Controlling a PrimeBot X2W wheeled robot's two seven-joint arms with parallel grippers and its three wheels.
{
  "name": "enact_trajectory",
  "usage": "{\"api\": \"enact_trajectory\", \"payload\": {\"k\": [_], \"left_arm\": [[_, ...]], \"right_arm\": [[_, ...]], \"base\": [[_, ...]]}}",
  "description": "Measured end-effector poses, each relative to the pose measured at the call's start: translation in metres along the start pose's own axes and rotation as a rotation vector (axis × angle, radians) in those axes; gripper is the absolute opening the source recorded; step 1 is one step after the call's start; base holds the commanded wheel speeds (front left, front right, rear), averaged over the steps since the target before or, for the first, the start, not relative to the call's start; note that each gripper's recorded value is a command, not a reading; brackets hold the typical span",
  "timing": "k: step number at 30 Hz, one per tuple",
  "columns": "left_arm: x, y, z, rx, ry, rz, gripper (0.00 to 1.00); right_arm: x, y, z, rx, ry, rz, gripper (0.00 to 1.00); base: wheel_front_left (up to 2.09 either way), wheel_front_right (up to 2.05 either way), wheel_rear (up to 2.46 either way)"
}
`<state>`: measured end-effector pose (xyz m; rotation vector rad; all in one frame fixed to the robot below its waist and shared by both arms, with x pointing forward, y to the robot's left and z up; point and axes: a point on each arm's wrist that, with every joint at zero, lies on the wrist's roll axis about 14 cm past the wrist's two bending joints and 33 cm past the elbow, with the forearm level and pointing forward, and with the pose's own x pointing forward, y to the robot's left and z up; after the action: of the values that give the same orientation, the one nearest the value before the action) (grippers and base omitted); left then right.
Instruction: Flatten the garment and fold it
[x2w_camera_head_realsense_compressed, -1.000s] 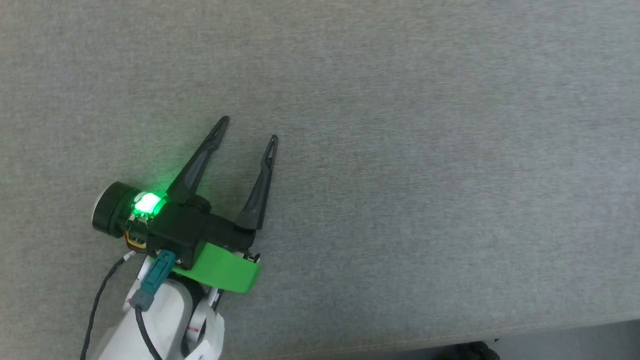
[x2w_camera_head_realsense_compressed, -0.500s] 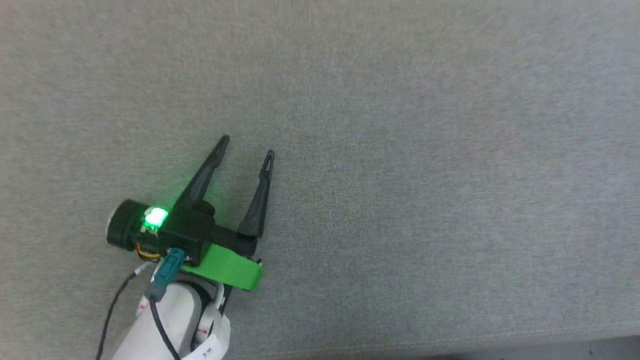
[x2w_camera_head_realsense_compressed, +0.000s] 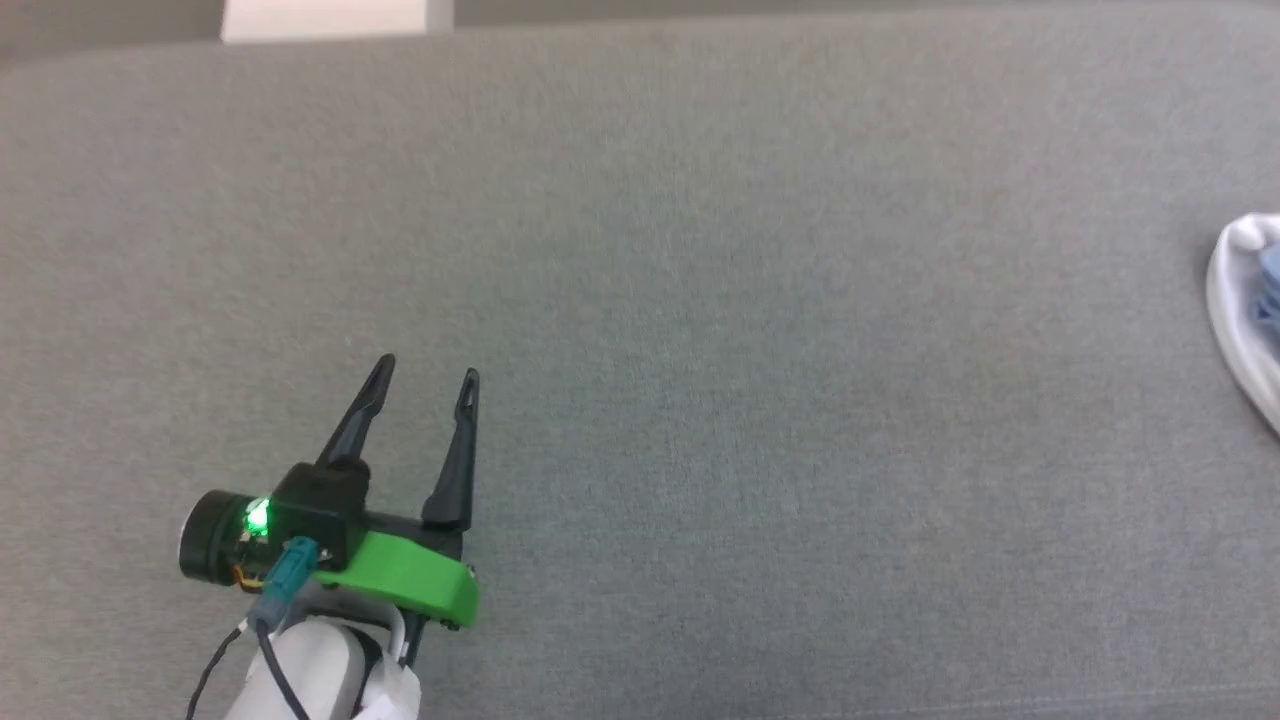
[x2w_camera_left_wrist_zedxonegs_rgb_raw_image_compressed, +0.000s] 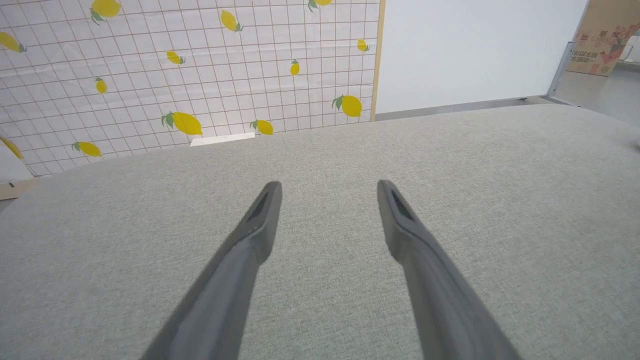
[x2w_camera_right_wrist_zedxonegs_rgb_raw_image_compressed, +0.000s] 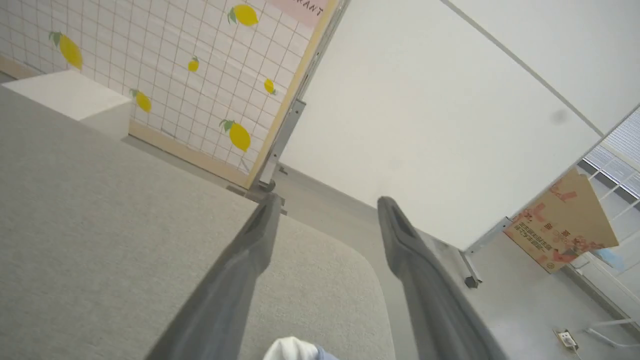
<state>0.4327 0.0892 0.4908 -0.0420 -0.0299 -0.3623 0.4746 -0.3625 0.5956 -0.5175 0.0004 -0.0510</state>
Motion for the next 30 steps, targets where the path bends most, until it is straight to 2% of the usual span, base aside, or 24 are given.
{"api": "enact_trajectory", "payload": {"k": [4,11,15,21,30], "left_arm": [[-0.013,0.008,0.022,0.027,-0.039,0.033,1.00],[-0.041,0.018,0.034,0.063,-0.031,0.094,1.00],[-0.057,0.024,0.033,0.087,-0.014,0.128,1.00],[-0.077,0.031,0.031,0.101,-0.011,0.177,1.00],[-0.091,0.028,0.037,0.113,-0.048,0.175,1.00]], "right_arm": [[-0.019,0.016,0.029,0.138,-0.112,-0.005,1.00],[-0.060,0.054,0.045,0.315,-0.221,-0.014,1.00],[-0.080,0.094,0.043,0.375,-0.224,0.027,1.00],[-0.111,0.131,0.036,0.438,-0.197,0.039,1.00],[-0.137,0.159,0.013,0.485,-0.082,0.043,1.00]], "base": [[0.00,0.00,0.00],[0.00,0.00,0.00],[0.00,0.00,0.00],[0.00,0.00,0.00],[0.00,0.00,0.00]]}}
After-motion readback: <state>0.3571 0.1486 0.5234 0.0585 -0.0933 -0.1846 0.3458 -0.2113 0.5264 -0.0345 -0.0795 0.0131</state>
